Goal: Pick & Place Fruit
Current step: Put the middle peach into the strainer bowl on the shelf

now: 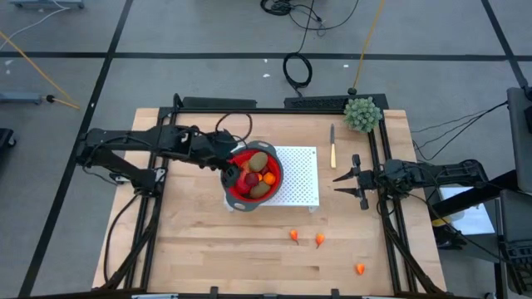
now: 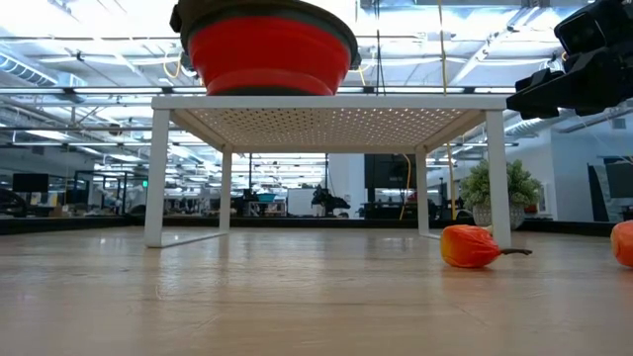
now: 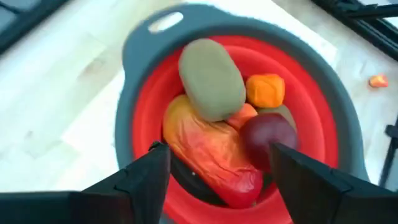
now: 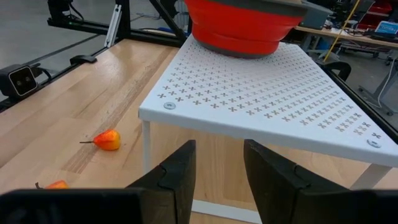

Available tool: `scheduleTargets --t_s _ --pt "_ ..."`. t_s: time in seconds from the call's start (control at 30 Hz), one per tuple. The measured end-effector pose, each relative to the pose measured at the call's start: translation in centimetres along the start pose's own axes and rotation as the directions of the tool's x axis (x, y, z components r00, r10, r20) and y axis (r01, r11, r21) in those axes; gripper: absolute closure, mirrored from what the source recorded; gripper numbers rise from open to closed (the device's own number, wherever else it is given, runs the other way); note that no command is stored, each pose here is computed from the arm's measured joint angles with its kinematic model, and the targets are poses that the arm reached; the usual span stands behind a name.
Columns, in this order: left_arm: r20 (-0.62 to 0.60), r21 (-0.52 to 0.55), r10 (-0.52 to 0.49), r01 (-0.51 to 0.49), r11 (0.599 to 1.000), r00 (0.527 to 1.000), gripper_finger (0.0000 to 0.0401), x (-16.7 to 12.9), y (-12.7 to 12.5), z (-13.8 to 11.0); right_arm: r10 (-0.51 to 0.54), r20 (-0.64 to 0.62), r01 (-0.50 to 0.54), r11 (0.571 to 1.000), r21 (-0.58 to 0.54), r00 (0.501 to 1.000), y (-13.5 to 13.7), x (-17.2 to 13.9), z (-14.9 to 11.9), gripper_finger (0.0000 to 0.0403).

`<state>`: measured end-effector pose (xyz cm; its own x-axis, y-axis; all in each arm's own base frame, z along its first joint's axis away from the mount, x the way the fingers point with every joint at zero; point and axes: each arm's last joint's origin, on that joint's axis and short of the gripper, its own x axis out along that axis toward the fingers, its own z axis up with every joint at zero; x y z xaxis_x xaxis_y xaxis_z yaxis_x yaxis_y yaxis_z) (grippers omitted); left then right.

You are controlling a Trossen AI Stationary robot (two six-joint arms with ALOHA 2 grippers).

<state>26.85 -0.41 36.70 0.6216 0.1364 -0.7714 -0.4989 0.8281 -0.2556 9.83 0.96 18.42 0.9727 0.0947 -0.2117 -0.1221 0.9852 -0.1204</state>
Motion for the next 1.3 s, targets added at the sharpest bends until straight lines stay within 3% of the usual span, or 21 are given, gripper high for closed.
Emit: scheduleTargets --t_s 0.23,0.33,0.57,0.83,1.17,1.3 --pt "0.155 0.149 -0.006 -0.018 0.989 0.988 0.0182 -2.0 -1.0 -0.1 0.001 -0.006 -0.001 1.000 0.000 1.000 0.0 0.0 -0.1 0.0273" --pt "0.168 0.199 0.014 -0.047 0.979 0.986 0.0208 -2.9 -1.2 -0.9 0.002 -0.008 -0.002 1.000 0.000 1.000 0.0 0.0 -0.1 0.0273" --pt "0.246 0.226 0.042 -0.100 0.969 0.968 0.0249 -4.6 -2.0 -2.0 0.004 -0.025 -0.004 1.000 0.000 1.000 0.1 0.3 -0.8 0.0273" --pt "0.250 0.280 0.042 -0.113 0.953 0.967 0.0276 -5.8 -2.6 -3.5 0.007 -0.038 -0.005 0.999 0.034 0.999 0.2 0.4 -1.3 0.0273" --pt "0.260 0.279 0.049 -0.124 0.952 0.964 0.0348 -5.2 -2.5 -5.8 0.010 -0.024 -0.007 0.994 0.108 1.000 0.2 0.4 -1.1 0.0273" --pt "0.289 0.293 0.005 -0.093 0.952 0.957 0.0372 -4.5 -2.0 -7.3 0.098 0.036 -0.101 0.988 0.119 0.995 0.4 0.5 -0.6 0.0273"
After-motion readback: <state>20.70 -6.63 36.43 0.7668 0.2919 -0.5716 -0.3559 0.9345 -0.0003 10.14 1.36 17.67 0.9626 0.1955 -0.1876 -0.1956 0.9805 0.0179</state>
